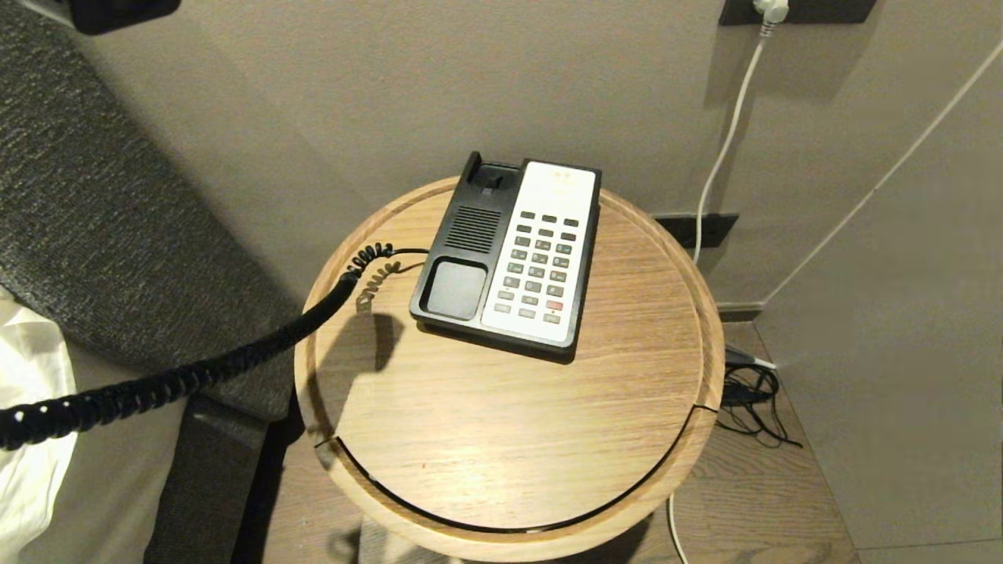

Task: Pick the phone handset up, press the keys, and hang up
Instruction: Dial the number

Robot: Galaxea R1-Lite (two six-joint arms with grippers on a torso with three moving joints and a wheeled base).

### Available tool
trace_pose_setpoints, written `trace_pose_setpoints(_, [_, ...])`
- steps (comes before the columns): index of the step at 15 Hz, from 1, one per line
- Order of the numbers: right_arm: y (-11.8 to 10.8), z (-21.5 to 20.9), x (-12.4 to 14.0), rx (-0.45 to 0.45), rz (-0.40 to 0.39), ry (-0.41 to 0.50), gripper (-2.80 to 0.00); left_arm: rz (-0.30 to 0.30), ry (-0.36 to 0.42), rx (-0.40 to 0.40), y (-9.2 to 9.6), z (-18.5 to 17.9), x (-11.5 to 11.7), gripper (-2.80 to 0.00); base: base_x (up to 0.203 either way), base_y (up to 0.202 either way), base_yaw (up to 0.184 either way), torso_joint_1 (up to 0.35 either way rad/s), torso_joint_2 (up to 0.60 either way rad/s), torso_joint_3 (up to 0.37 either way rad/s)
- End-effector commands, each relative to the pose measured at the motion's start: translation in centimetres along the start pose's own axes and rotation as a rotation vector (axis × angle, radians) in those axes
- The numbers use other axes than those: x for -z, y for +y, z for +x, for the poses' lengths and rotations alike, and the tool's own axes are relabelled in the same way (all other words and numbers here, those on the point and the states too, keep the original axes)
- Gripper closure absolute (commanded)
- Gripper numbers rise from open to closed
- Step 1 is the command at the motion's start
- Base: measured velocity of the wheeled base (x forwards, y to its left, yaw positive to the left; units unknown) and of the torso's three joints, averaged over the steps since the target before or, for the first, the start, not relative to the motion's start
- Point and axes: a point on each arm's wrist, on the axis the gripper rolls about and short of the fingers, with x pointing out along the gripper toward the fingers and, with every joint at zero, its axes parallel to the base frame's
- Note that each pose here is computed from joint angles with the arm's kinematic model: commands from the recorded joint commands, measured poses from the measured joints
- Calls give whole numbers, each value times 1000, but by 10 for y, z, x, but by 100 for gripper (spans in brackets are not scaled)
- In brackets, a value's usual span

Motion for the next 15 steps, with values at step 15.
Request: trace_pose_setpoints(15, [0, -3, -11, -1, -1, -37, 0, 20, -1, 17, 1, -6, 0, 0, 0, 0, 0, 0, 0, 0])
